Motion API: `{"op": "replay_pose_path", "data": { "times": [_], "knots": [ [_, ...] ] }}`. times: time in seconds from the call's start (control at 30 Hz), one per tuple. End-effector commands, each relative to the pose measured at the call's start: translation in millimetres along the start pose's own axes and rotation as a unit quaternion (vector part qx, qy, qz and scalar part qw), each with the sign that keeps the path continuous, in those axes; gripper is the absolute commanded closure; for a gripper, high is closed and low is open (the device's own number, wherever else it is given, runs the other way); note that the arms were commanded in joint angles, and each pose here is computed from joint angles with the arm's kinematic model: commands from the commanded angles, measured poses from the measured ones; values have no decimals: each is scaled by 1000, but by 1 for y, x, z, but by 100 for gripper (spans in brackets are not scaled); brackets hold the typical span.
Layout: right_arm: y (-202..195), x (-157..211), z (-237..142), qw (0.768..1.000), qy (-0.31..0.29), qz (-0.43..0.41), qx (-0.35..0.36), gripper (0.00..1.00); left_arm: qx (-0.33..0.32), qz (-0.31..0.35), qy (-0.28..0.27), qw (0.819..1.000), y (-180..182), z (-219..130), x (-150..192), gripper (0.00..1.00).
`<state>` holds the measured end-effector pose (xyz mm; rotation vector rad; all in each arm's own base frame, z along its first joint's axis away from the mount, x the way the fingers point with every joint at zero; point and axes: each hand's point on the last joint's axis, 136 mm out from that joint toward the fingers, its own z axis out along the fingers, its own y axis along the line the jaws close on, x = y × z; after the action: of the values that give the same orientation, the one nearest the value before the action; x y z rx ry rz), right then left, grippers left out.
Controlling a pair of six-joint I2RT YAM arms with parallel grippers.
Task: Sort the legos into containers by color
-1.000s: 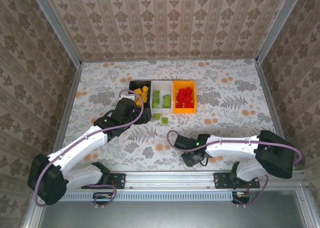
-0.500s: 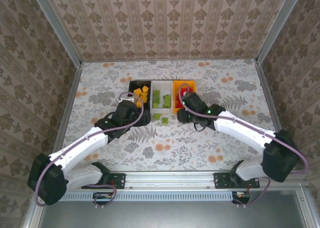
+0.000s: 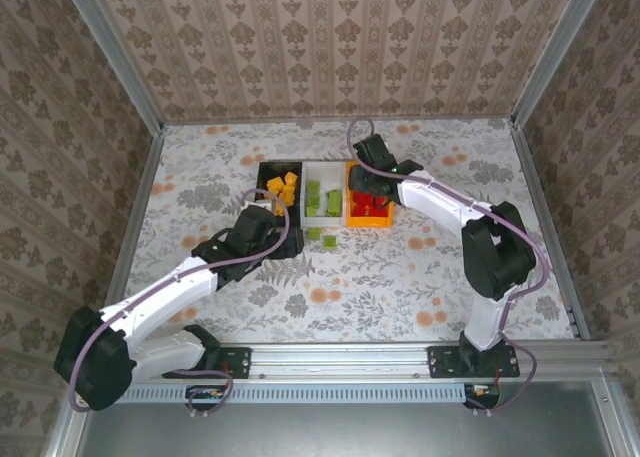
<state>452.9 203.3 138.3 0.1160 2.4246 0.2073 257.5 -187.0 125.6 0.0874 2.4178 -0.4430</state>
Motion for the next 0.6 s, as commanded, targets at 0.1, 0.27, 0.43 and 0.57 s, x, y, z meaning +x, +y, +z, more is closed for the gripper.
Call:
{"op": "replay_pose_path", "data": {
  "times": [0.1,0.27,0.43,0.57],
  "knots": [
    [7,-20,-11,1000,-20,-5,-11,25,2,-5,1,1000,-1,-5,2,0],
    [15,5,-32,999,-21,-2,-37,20,-4,-7,-15,1000,4,-11,-2,0],
    [31,60,-51,998,-13,-24,-59,18,-14,-13,-22,1000,10,-15,-3,0],
    [45,105,-54,997,3,-38,-72,15,-21,-13,-22,999,15,-17,-2,0]
  ]
}}
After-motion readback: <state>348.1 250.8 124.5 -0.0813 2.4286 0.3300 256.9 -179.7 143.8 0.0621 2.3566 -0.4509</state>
